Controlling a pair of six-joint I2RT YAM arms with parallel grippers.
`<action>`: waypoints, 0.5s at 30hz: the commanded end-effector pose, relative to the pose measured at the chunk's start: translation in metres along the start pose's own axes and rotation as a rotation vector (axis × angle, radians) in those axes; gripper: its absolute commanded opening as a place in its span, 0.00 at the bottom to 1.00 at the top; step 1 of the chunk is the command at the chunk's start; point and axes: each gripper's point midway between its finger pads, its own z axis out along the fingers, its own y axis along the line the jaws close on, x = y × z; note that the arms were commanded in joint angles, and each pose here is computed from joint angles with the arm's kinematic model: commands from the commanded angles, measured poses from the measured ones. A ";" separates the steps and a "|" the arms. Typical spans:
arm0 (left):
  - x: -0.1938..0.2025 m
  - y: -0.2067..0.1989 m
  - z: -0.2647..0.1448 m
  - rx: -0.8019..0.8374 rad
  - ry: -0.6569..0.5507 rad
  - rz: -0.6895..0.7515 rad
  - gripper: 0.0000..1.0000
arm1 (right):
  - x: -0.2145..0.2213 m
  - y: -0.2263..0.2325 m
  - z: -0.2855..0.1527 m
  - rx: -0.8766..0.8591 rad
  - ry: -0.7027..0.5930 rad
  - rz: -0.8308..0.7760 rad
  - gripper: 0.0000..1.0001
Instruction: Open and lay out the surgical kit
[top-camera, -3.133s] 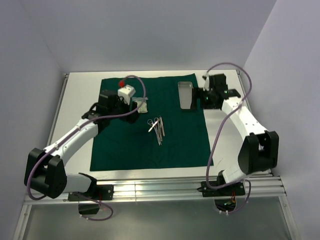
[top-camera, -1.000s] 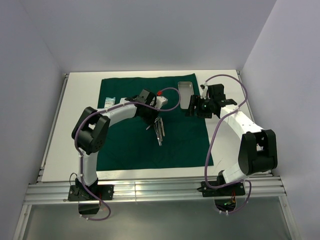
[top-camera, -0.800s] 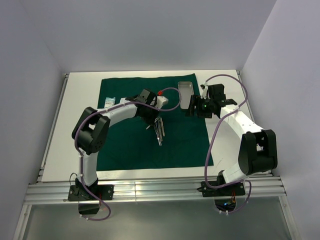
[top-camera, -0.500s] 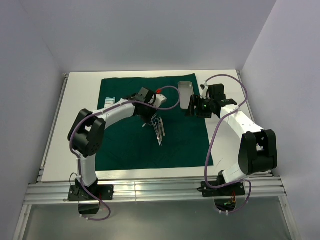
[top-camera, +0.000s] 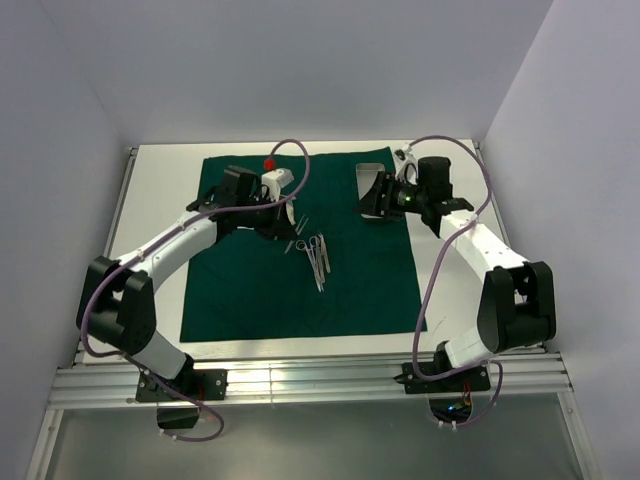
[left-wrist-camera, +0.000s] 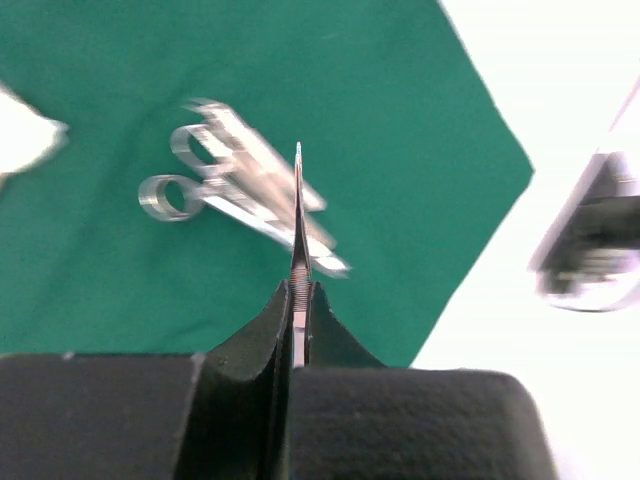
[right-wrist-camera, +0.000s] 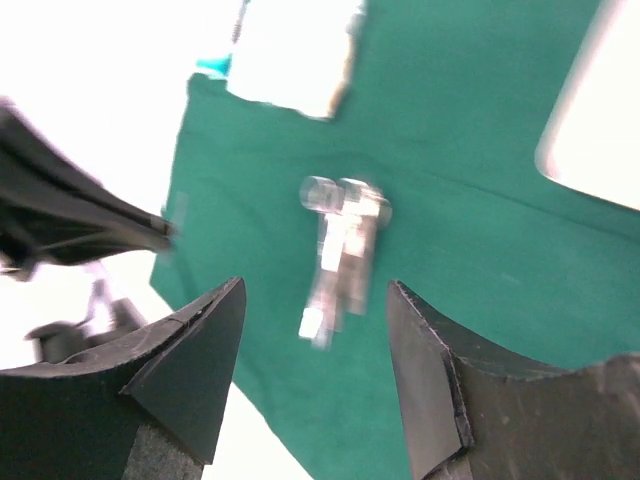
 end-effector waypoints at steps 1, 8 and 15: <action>-0.025 -0.061 -0.020 0.272 -0.106 -0.080 0.00 | -0.028 0.083 -0.011 -0.278 -0.056 -0.075 0.65; -0.025 -0.089 -0.038 0.435 -0.118 -0.116 0.00 | -0.002 0.140 0.003 -0.416 0.040 -0.112 0.66; -0.030 -0.104 -0.047 0.531 -0.157 -0.133 0.00 | 0.005 0.166 -0.002 -0.519 0.077 -0.124 0.65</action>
